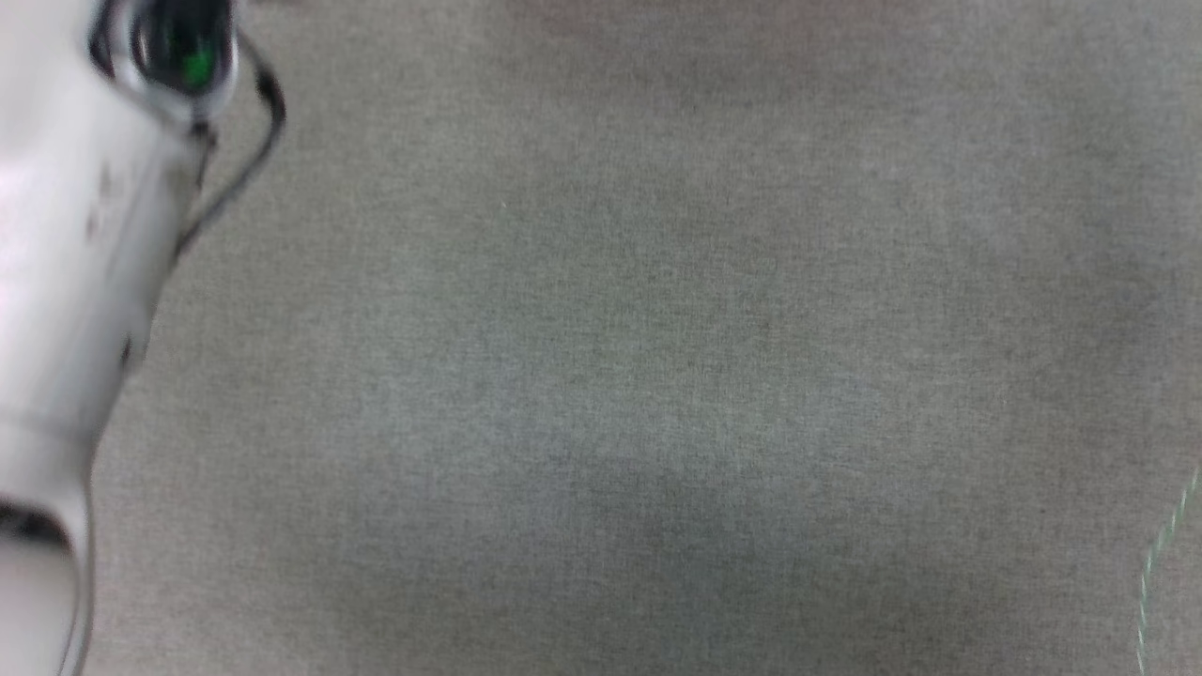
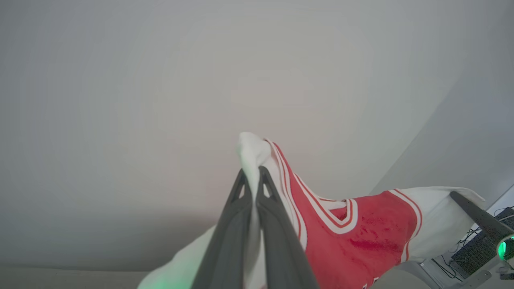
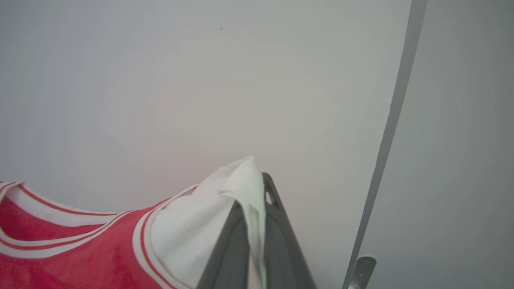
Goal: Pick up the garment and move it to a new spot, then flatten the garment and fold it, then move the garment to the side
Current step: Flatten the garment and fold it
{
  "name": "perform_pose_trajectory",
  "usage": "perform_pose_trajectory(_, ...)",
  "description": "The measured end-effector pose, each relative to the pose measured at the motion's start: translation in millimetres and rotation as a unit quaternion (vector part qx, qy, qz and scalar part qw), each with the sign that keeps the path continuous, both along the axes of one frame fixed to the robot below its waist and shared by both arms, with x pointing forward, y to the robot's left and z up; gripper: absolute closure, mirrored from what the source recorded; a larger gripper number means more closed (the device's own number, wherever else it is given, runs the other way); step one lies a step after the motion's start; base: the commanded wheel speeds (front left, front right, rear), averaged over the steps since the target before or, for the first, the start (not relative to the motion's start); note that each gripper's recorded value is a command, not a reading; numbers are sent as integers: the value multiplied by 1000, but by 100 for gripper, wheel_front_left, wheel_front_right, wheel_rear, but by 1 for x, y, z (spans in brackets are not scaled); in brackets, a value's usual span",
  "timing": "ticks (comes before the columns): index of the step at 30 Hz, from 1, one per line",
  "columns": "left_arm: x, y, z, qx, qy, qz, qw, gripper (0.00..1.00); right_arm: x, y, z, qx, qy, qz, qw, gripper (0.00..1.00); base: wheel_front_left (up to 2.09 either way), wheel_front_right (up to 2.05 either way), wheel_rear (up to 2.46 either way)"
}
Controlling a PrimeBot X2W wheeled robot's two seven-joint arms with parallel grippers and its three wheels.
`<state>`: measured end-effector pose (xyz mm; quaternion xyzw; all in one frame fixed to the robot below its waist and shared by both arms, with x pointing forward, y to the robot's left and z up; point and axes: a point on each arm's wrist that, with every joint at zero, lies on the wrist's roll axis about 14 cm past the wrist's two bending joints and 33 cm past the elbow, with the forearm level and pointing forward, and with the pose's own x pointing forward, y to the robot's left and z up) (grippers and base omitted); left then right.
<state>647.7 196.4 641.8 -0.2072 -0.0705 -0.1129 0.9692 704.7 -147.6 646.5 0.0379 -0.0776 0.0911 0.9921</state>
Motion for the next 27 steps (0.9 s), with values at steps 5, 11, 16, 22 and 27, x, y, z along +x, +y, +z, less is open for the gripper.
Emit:
perform_pose_trajectory(5,-43,17,-41,-52,38,-9,998,100,-35,9,-60,-14,62,43,997,100,0,0,0)
perform_pose_trajectory(11,-113,24,-103,-108,103,-14,989,100,-103,-7,-118,-11,151,84,985,100,0,0,0)
perform_pose_trajectory(16,-158,33,-117,-144,115,-3,983,100,-160,-23,-139,-9,190,99,977,100,0,0,0)
perform_pose_trajectory(22,-210,39,-130,-165,121,15,979,100,-213,-32,-139,-19,211,105,972,100,0,0,0)
perform_pose_trajectory(27,-247,32,-141,-161,134,10,978,100,-251,-36,-138,-33,234,102,966,100,0,0,0)
